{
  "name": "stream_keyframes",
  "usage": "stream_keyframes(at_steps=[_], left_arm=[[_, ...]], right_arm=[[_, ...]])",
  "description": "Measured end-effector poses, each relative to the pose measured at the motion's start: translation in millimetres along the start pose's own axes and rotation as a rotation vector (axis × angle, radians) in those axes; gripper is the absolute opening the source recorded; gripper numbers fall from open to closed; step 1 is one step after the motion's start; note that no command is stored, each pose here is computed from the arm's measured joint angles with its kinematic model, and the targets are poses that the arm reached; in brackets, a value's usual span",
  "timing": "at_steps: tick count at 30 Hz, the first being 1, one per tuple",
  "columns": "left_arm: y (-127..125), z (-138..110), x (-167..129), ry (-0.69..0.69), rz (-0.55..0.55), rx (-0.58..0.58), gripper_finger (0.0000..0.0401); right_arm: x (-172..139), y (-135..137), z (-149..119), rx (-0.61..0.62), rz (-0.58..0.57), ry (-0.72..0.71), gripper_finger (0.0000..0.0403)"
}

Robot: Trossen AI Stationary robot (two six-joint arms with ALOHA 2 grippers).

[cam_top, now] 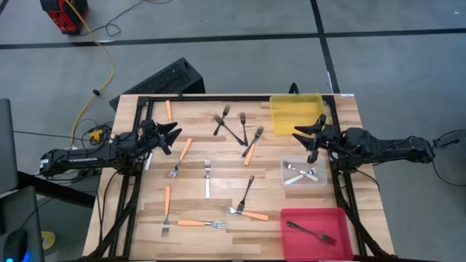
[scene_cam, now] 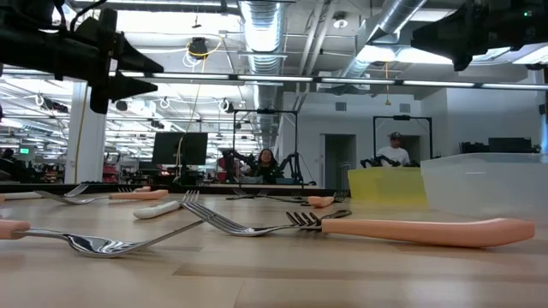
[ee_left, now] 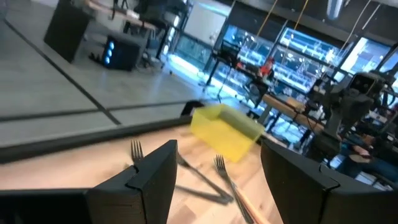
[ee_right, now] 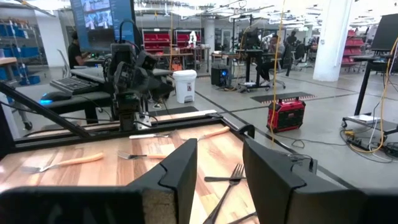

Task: Sort silverware by color (type)
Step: Put the orange fork into the yellow bin

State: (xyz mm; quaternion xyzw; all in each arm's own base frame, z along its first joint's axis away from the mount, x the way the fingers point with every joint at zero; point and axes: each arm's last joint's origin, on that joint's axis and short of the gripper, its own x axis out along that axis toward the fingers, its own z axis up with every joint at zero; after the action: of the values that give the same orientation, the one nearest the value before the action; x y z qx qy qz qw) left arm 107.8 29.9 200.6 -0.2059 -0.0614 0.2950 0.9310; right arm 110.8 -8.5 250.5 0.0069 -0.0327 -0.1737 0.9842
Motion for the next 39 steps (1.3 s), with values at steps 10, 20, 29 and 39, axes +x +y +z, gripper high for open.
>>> stream_keyframes(at_steps=[10, 20, 29, 39], left_arm=[[0.6, -0.6, 0.0, 0.003, 0.012, 0.026, 0.0214], [0.6, -0.8, 0.0, 0.005, 0.012, 0.036, 0.0214], [1.0, -1.6, 0.0, 0.013, 0.015, 0.04, 0.0214], [1.0, -1.6, 0.0, 0.014, 0.014, 0.034, 0.0214]], right_arm=[[-0.1, 0.8, -3.9, 0.037, 0.021, 0.041, 0.0155], [-0.2, 1.8, -3.9, 0.037, 0.056, 0.042, 0.0155], [3.9, 3.4, -17.6, 0.037, 0.056, 0.047, 0.0155], [3.9, 3.4, -22.9, 0.08, 0.061, -0.103, 0.0155]])
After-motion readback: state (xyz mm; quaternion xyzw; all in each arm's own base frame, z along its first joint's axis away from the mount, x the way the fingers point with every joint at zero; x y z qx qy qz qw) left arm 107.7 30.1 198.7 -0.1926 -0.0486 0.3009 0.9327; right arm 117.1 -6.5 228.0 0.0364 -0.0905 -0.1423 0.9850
